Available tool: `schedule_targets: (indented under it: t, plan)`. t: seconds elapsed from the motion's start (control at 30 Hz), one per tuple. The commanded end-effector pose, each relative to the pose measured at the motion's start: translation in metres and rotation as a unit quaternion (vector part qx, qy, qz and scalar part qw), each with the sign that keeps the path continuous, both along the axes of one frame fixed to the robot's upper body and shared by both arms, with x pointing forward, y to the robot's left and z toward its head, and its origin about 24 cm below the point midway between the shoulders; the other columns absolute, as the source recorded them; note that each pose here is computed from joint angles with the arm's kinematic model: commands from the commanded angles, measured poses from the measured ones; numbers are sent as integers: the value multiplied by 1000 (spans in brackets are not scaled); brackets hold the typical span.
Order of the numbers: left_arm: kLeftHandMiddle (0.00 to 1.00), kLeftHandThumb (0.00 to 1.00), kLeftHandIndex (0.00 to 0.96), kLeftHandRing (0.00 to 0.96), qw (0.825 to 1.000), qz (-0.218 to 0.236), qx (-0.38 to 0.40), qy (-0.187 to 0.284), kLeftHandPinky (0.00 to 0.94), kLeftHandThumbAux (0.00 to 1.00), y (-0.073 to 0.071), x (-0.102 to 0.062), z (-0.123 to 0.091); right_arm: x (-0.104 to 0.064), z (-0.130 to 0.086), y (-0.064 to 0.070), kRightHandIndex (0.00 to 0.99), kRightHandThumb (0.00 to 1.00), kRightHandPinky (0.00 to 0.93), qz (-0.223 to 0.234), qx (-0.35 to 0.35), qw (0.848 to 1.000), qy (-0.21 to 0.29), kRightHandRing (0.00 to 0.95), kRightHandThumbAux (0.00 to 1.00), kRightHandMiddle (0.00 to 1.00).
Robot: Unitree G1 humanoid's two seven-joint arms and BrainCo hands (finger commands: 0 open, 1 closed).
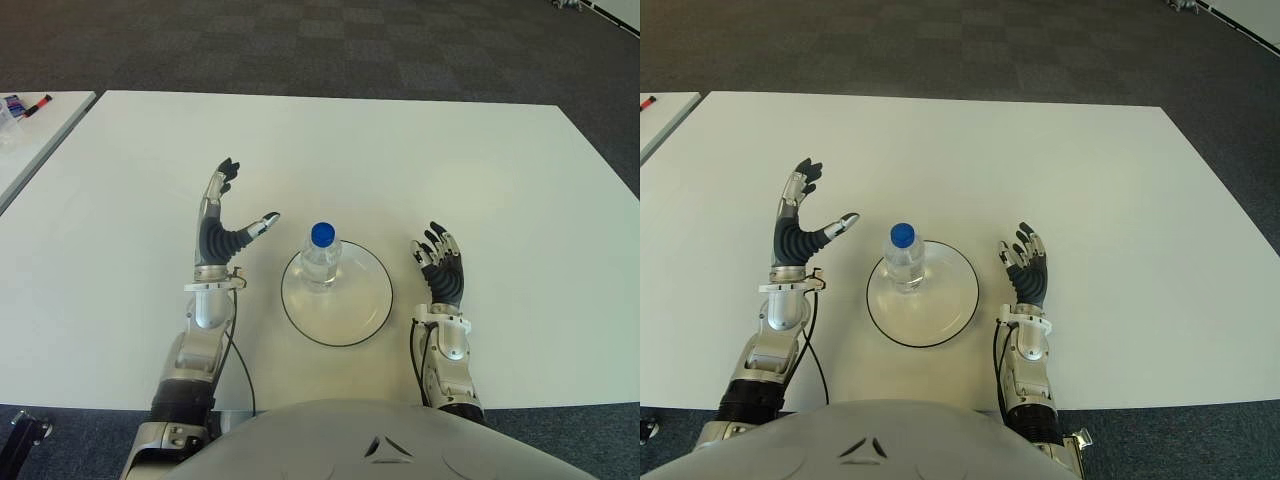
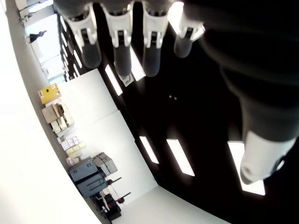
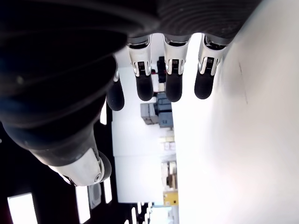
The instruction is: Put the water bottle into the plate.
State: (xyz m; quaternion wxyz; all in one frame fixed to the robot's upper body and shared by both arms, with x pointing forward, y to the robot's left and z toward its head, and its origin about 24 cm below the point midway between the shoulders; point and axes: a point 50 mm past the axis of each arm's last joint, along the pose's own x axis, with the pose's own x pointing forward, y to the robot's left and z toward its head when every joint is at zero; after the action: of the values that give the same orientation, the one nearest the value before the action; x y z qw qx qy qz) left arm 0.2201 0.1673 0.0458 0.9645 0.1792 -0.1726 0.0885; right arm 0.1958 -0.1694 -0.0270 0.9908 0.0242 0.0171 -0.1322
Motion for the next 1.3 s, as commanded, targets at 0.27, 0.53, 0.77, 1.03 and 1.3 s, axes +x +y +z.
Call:
schedule_targets:
  t: [0.27,0.53,0.77,1.03,1.3]
  plan:
    - [129,0,51,141,999,6,-37,-11,162,617,-1,1,13,-16,-24,2,179,510,170,-5,14,998,63,119,733,132]
    - [119,0,45,123,999,25,-37,-2,135,596,11,3,10,-15,-24,1,187,511,173,-4,14,998,64,121,732,137]
    - [122,0,49,125,999,36,-35,-5,147,570,12,5,12,-15,-25,1,189,517,176,-5,16,998,64,125,731,140]
    - [134,0,71,127,998,50,-31,13,128,577,17,13,6,-15,-26,0,177,514,168,-5,18,998,66,120,735,133]
    - [136,0,73,139,997,52,-45,41,168,626,21,22,-13,-15,-26,0,189,507,160,-6,15,998,69,113,735,131]
